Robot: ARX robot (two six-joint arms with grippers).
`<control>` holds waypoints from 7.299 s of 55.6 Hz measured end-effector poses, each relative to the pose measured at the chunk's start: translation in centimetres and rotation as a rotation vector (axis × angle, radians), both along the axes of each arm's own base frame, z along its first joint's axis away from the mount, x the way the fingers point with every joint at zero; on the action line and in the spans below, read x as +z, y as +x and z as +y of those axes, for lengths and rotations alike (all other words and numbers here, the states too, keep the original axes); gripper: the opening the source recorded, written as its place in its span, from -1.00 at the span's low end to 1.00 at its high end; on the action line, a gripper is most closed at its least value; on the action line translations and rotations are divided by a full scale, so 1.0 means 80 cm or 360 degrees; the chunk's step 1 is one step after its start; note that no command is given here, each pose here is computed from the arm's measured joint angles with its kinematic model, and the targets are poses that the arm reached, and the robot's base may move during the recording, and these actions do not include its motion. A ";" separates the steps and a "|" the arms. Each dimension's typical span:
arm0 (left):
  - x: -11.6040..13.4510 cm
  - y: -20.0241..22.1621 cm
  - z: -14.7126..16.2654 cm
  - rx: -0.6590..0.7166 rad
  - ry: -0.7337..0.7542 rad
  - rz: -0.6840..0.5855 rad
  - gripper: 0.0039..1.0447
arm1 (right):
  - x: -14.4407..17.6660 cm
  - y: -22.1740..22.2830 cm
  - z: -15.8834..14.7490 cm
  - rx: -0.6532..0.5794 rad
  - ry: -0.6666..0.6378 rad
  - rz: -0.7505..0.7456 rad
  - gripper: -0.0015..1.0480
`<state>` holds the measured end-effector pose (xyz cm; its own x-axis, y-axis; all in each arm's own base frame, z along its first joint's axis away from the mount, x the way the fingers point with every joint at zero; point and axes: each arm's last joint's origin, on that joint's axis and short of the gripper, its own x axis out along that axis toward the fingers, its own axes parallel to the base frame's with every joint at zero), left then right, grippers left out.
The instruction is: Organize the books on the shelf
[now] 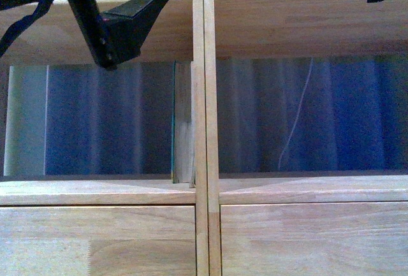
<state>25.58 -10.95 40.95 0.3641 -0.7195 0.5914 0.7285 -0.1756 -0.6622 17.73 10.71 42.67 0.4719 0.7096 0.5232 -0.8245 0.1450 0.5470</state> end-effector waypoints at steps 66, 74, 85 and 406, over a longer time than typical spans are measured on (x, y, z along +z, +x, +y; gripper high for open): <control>-0.008 -0.032 -0.013 -0.0084 -0.0111 -0.0244 -0.65 | -0.029 -0.010 -0.003 0.0206 -0.0136 -0.0098 -0.86; -0.013 -0.032 -0.008 -0.0077 -0.0115 -0.0233 -0.66 | -0.032 -0.009 -0.004 0.0223 -0.0161 -0.0110 -0.61; -0.020 -0.032 0.010 -0.0007 -0.0109 -0.0241 -0.66 | -0.030 -0.004 -0.017 0.0176 -0.0183 -0.0160 -0.15; -0.299 -0.176 0.137 0.2051 0.1860 0.0008 -0.95 | -0.324 -0.100 -0.134 -0.1770 -0.1414 0.0242 -0.94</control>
